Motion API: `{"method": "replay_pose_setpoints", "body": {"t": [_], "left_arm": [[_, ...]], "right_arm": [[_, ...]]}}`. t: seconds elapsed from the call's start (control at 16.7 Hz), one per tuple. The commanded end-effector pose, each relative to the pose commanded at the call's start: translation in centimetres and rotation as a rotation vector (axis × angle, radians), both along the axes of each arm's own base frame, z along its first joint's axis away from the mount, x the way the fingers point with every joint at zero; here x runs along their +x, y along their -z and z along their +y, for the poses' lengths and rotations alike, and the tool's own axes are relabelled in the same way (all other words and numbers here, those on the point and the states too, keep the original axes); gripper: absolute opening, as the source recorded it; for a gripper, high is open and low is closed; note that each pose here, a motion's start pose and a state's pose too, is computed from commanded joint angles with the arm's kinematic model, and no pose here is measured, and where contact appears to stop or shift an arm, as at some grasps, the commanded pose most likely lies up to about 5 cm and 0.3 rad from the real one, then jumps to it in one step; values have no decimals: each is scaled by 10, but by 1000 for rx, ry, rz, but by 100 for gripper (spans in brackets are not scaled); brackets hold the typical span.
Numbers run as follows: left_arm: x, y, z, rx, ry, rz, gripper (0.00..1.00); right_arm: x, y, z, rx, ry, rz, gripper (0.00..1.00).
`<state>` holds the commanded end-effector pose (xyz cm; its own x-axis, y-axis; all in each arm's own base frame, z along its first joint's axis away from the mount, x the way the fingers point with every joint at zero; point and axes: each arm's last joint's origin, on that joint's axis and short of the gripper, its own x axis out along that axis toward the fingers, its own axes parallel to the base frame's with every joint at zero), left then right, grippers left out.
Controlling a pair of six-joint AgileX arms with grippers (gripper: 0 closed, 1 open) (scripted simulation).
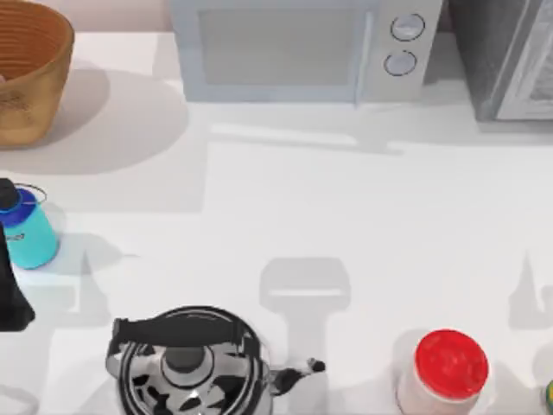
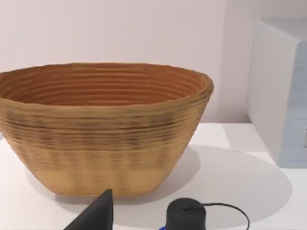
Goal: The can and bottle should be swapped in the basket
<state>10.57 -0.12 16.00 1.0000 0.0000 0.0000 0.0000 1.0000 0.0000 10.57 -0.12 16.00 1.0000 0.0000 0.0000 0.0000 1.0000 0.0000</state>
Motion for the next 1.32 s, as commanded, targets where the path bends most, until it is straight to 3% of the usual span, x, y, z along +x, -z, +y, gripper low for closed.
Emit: {"method": "replay_pose_setpoints", "body": {"t": [0.3,0.72,0.9,1.08,1.32], "left_arm": [[0,-14,0,1,0,14,100],[27,-104,4,13,-1,198,100],[66,-146,9,16,-2,337,100],[124,-177,18,17,-1,499,100],[218,-183,36,13,2,728,100]], "right_arm": [[0,0,0,0,0,0,100],[0,0,0,0,0,0,100],[0,0,0,0,0,0,100],[0,0,0,0,0,0,100],[0,0,0,0,0,0,100]]}}
